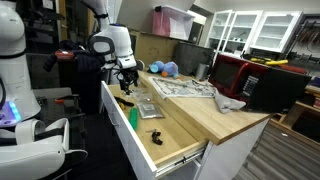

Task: Pull open the top drawer

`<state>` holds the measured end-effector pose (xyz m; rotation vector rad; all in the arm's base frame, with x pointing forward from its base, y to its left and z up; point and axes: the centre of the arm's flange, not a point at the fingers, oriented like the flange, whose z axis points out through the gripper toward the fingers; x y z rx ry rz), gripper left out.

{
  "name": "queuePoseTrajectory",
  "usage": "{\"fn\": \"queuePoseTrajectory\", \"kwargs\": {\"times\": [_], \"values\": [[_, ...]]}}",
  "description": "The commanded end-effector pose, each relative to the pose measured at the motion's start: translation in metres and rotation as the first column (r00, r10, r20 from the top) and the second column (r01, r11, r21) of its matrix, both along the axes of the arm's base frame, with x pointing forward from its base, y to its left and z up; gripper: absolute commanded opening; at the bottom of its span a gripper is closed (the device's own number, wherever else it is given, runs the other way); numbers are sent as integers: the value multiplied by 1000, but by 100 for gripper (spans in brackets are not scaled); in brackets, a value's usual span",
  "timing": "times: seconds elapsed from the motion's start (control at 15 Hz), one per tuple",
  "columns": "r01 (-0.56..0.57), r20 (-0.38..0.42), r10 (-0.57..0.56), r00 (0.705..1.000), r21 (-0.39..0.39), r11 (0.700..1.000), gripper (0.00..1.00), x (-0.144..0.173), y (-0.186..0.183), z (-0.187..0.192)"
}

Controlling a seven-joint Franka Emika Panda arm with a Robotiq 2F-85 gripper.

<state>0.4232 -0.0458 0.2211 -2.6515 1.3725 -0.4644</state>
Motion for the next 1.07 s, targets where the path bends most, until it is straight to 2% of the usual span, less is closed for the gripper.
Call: {"fn": "queuePoseTrajectory", "kwargs": {"times": [0.0, 0.13, 0.47, 1.0], "values": [[-159, -52, 159, 986, -2, 987, 100, 39, -15, 28], [-258, -90, 257, 962, 2, 966, 100, 53, -20, 37], [-465, -162, 461, 873, 16, 885, 100, 76, -15, 74], [-670, -261, 660, 705, 58, 740, 100, 60, -6, 135]]}}
